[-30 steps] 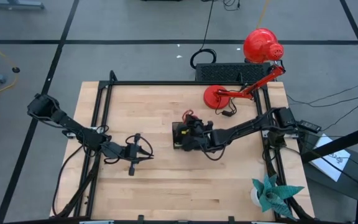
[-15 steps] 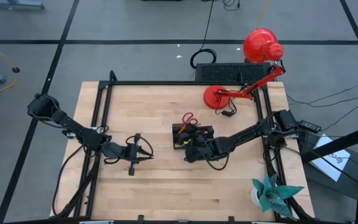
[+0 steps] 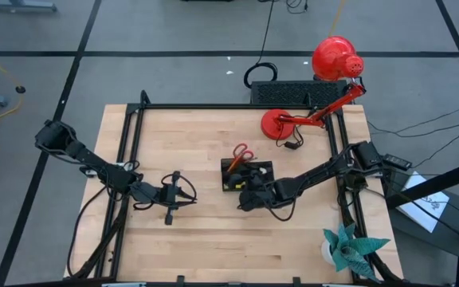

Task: Pick and place office supplies into organizer
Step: Return to Home Position

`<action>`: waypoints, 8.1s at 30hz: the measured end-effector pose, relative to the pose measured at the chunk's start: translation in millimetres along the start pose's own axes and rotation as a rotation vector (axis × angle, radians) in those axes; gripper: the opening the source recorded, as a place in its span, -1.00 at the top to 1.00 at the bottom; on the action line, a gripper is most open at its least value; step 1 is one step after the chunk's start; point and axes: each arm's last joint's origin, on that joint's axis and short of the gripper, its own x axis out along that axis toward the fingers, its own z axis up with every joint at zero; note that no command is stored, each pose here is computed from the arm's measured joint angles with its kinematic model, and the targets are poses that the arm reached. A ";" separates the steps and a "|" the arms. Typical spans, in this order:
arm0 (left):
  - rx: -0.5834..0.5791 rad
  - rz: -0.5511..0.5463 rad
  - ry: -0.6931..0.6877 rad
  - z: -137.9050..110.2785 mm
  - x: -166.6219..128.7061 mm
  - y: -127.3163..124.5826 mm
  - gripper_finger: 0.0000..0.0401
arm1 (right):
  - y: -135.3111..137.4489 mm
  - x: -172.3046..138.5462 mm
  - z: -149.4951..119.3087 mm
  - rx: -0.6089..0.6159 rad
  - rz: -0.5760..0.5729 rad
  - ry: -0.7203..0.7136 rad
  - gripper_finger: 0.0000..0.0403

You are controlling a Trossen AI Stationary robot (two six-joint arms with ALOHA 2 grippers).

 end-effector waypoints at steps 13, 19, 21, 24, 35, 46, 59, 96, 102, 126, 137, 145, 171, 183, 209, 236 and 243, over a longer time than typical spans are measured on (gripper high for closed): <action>-0.005 0.000 0.000 0.0 0.0 0.1 0.77 | -10.5 -8.8 -16.6 0.086 -0.013 0.085 0.36; 0.023 0.001 0.000 0.0 0.0 0.1 0.77 | -42.2 -51.7 -88.8 0.420 -0.132 0.018 0.40; 0.031 0.001 0.000 0.0 0.0 0.1 0.77 | -47.9 -66.5 -124.0 0.602 -0.184 0.012 0.42; 0.042 0.001 -0.002 0.2 0.0 0.1 0.77 | -44.5 -85.7 -176.3 0.970 -0.266 -0.046 0.45; 0.082 0.004 -0.068 6.9 -0.2 0.1 0.77 | 11.3 -123.5 -251.4 2.000 -0.152 -0.995 0.55; 0.157 0.212 -0.199 22.8 -2.2 8.5 0.77 | 68.0 -109.4 -204.4 2.026 -0.058 -1.121 0.57; 0.212 0.102 -0.286 29.4 6.4 44.9 0.77 | 150.3 -98.8 -113.2 2.038 -0.135 -1.395 0.98; 0.230 0.267 -0.392 9.2 -68.7 36.6 0.99 | 187.8 -100.3 -123.9 2.125 0.005 -1.286 1.00; 0.163 0.284 -0.435 2.1 -78.7 42.2 0.99 | 192.8 -104.6 -124.2 2.094 -0.040 -1.330 1.00; 0.157 0.335 -0.238 -16.3 -83.5 48.4 1.00 | 223.2 -99.2 -122.9 2.169 -0.121 -1.231 1.00; 0.160 0.287 -0.147 -28.5 -85.1 48.0 1.00 | 225.3 -100.2 -121.6 2.152 -0.143 -1.300 1.00; 0.145 0.280 -0.151 -29.4 -87.0 48.4 0.99 | 225.2 -100.3 -121.5 2.145 -0.148 -1.301 1.00; 0.147 0.270 -0.128 -31.7 -86.3 48.0 0.93 | 222.7 -102.4 -126.7 2.143 -0.232 -1.323 1.00; 0.129 0.271 -0.138 -30.8 -86.5 48.1 0.89 | 222.7 -102.4 -126.7 2.144 -0.232 -1.323 0.99; 0.121 0.271 -0.141 -30.7 -86.5 48.1 0.77 | 222.7 -102.4 -126.7 2.144 -0.232 -1.323 0.98; 0.122 0.271 -0.141 -30.7 -86.5 48.1 0.77 | 222.7 -102.3 -126.6 2.144 -0.231 -1.322 0.99; 0.123 0.271 -0.141 -30.8 -86.4 48.1 0.77 | 222.7 -102.3 -126.6 2.144 -0.231 -1.322 0.98</action>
